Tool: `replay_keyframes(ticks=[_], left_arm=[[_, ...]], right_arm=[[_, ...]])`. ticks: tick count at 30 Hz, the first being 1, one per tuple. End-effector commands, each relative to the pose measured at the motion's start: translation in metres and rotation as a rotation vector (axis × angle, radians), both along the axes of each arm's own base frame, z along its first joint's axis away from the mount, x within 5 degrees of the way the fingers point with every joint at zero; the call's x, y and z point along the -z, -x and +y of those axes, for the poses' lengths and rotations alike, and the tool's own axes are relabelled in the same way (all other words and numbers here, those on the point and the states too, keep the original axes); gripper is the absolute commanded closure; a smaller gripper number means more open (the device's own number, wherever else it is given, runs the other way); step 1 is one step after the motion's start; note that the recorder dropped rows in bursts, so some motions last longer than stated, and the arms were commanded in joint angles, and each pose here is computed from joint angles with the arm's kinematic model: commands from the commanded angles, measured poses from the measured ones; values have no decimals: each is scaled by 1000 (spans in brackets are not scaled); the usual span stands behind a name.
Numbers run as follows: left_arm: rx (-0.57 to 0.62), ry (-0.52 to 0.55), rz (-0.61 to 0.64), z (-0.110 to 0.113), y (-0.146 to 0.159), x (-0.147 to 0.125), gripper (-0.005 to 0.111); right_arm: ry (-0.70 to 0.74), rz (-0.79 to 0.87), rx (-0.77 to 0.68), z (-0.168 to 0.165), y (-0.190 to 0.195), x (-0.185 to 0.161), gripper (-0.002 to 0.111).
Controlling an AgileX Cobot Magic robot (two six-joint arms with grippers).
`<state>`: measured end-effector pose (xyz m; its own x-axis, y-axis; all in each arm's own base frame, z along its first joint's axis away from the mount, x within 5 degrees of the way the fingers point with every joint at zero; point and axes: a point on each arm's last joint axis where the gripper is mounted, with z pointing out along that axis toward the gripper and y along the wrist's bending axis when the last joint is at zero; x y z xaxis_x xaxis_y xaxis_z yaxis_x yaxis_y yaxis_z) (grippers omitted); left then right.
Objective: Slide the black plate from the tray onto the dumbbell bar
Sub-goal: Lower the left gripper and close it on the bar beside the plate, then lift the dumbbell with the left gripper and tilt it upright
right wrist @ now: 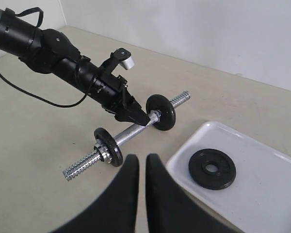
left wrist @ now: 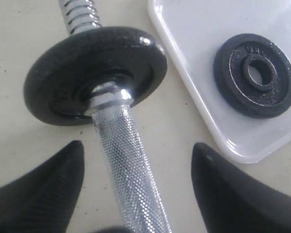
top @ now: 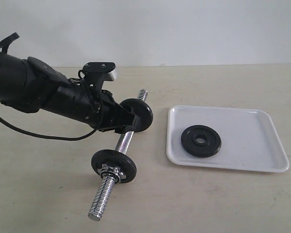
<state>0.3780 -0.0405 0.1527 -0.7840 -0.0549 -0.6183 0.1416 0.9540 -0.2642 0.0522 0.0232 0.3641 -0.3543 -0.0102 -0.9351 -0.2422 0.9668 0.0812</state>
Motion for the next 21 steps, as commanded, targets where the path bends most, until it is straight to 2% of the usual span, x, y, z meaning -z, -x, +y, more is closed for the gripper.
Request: replay_keyframes(ticks=[1,8,16,21], left_arm=[[36,18,54,-5,-1,17,45],[17,36,126,-8,-4,45,44],[-14,47,57,-10,-26,34,45],[6,56,115,-12,-25,55,51]], right_arm=[[-3,-5,-2,0,-1,-1,107],[-1,-5,-1,0,-1,-1,107],[23,-5,11,-2,-1,-1,107],[85,-8,23,-5,-1,0,107]])
